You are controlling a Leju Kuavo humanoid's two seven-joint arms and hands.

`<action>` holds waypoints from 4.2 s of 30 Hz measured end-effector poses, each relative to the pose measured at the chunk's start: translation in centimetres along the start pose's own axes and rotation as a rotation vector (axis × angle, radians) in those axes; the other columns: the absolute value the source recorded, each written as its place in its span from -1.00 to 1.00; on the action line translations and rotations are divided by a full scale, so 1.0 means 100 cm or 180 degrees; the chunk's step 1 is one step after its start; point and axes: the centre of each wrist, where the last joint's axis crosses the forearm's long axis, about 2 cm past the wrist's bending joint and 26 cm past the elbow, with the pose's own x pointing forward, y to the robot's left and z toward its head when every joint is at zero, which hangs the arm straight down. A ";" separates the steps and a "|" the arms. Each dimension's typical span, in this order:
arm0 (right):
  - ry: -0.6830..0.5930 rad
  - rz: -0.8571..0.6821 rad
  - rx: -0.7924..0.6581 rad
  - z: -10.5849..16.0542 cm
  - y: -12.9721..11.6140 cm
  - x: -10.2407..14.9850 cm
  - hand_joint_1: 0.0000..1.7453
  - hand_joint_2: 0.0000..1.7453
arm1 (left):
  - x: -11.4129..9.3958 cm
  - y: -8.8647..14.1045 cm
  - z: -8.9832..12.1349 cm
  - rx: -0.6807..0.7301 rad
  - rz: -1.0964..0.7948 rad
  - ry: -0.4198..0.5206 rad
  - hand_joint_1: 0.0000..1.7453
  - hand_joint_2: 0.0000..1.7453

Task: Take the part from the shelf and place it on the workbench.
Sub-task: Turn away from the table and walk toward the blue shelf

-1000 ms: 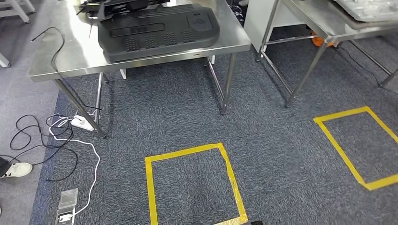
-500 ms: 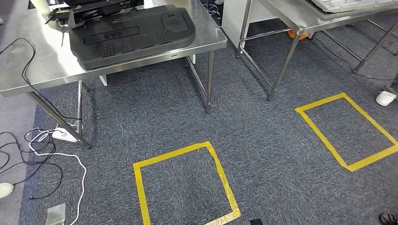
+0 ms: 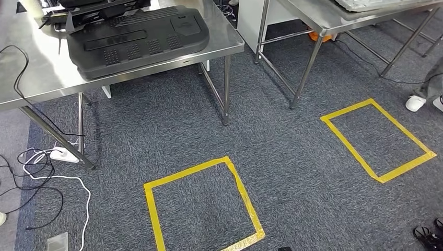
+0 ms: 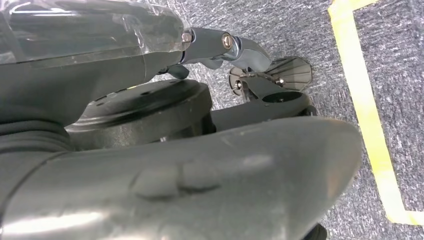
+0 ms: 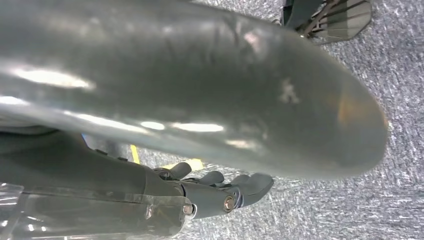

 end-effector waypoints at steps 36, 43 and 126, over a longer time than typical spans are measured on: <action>0.0073 0.0010 0.0052 0.000 0.000 -0.002 -1.00 -1.00 | 0.002 -0.001 -0.001 -0.0053 0.0033 -0.0093 -1.00 -1.00; 0.0096 0.0007 0.0047 -0.001 -0.001 -0.002 -1.00 -1.00 | -0.004 0.002 0.000 -0.0086 0.0002 -0.0038 -1.00 -1.00; -0.0004 0.0023 0.0293 0.004 0.011 -0.002 -1.00 -1.00 | -0.016 0.008 0.001 0.0007 0.0097 0.0068 -1.00 -1.00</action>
